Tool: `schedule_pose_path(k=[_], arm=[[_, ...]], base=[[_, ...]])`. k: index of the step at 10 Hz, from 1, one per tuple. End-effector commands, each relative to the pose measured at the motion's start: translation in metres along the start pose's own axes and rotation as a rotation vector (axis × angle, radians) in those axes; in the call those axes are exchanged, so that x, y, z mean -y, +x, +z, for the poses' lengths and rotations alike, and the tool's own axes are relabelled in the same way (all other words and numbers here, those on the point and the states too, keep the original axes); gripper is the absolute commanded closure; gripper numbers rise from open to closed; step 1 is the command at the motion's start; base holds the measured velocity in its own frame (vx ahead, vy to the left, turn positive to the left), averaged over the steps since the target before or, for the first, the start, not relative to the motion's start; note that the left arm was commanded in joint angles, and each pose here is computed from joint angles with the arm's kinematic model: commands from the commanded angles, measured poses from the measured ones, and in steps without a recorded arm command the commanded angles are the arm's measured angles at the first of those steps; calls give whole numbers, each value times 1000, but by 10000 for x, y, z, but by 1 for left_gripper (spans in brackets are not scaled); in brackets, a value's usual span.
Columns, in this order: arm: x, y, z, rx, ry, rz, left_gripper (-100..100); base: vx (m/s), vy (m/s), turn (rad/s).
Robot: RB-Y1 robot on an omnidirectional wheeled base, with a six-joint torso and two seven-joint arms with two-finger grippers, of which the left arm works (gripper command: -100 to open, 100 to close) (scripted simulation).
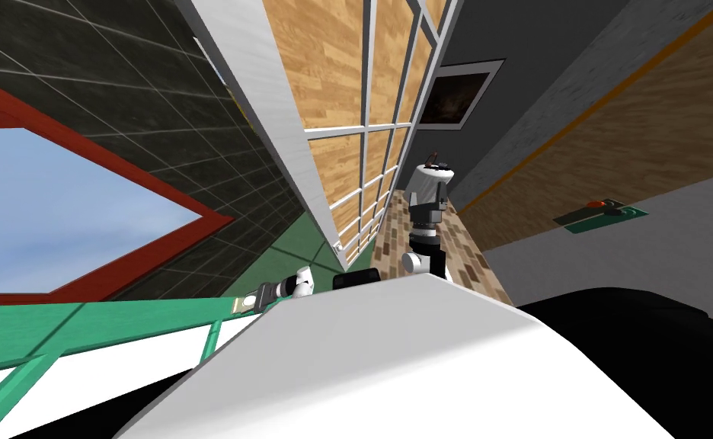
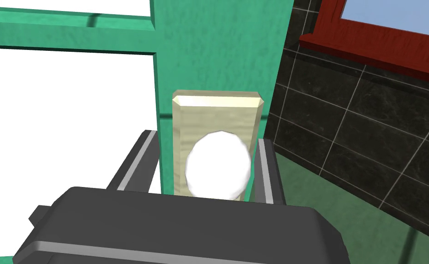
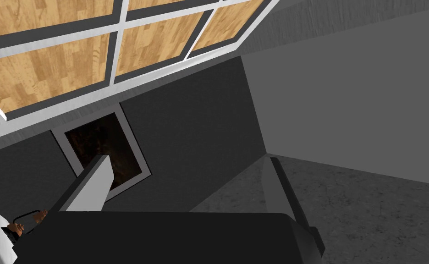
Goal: Push the door open
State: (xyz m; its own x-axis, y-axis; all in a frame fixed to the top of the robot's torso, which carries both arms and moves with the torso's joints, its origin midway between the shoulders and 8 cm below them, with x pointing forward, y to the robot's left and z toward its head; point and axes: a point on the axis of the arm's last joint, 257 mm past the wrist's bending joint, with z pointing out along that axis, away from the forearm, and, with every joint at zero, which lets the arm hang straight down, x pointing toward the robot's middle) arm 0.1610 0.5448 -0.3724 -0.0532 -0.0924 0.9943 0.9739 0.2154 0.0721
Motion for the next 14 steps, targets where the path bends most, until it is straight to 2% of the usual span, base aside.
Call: schedule_pose_path(k=[1, 2, 4, 5, 6, 8, 9, 11, 13, 14], arm=[[256, -11, 30, -5, 78, 20, 100], [347, -27, 16, 2, 114, 26, 100], [347, -27, 16, 2, 114, 26, 100], [501, -59, -29, 15, 175, 37, 100], [501, -59, -29, 15, 175, 37, 100], [639, -90, -84, 28, 229, 49, 100], [639, -90, -84, 28, 229, 49, 100], [842, -139, -201, 51, 309, 70, 100], [842, -139, -201, 51, 309, 70, 100], [797, -129, -169, 48, 301, 65, 100]], base=[[19, 96, -182], [21, 104, -189], [-1, 57, -23], [7, 80, -179], [0, 76, -136], [14, 74, -120], [8, 54, -37], [-5, 59, -95], [17, 68, -74], [4, 32, -24]])
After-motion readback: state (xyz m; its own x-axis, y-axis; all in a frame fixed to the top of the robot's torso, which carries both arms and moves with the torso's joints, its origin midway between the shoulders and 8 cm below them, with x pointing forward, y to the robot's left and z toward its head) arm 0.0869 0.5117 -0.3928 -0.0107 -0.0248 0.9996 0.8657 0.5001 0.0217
